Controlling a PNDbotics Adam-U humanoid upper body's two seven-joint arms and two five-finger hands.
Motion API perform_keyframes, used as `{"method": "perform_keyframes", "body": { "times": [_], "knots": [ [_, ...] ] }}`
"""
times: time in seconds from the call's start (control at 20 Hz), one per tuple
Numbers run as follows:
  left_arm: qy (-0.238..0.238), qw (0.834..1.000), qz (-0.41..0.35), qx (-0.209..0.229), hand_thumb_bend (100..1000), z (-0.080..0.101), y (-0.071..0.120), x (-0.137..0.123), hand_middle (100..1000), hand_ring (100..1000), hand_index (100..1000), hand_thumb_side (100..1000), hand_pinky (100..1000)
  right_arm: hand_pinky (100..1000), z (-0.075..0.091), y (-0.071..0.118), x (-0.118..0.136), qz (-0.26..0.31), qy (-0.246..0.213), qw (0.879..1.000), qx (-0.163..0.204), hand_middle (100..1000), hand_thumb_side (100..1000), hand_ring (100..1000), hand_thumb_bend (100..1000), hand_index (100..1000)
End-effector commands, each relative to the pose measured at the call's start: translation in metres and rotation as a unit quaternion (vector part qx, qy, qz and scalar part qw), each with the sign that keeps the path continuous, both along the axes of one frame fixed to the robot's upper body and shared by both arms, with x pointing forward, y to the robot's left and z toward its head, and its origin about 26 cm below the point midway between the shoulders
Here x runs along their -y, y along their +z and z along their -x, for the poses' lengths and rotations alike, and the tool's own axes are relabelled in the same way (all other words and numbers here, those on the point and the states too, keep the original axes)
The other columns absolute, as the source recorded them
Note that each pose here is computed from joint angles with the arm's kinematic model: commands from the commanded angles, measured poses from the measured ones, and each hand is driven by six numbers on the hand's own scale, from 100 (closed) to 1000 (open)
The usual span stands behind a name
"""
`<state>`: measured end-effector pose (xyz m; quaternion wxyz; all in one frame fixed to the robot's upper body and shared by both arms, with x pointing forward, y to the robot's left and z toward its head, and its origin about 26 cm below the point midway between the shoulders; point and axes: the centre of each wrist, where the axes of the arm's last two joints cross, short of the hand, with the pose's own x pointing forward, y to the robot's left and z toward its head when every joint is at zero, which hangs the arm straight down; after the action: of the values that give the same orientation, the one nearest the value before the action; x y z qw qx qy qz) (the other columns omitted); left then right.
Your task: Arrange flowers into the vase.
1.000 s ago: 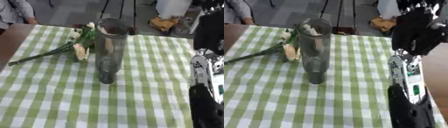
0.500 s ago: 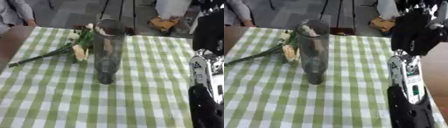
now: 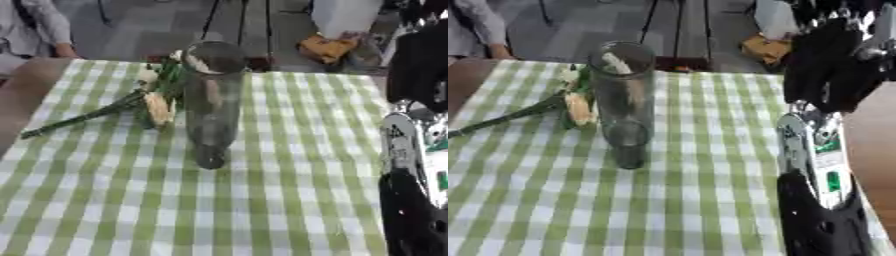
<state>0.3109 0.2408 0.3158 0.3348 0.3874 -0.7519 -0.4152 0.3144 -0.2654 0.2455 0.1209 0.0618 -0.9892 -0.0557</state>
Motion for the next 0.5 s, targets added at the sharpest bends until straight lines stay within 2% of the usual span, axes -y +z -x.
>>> {"method": "perform_keyframes", "body": {
  "times": [0.05,0.25,0.35,0.5],
  "knots": [
    [0.018,0.998,-0.049,-0.035,100,-0.004,0.014,-0.002,974,942,1000,548,667,596,0.003,0.006,0.0,0.009,0.003,1.0,0.01,686,989,748,100,772],
    [0.021,0.991,-0.1,-0.082,100,-0.018,0.02,0.004,976,943,1000,565,702,596,0.003,0.005,0.0,0.01,0.005,1.0,0.008,686,986,749,100,772],
    [0.02,0.988,-0.112,-0.107,100,-0.028,0.02,0.008,980,951,1000,606,695,596,0.003,0.005,-0.001,0.011,0.007,1.0,0.008,686,986,749,100,772],
    [0.022,0.984,-0.114,-0.138,100,-0.042,0.018,0.013,979,954,1000,590,710,596,0.003,0.005,-0.001,0.011,0.009,1.0,0.007,686,981,749,100,772]
  ]
}}
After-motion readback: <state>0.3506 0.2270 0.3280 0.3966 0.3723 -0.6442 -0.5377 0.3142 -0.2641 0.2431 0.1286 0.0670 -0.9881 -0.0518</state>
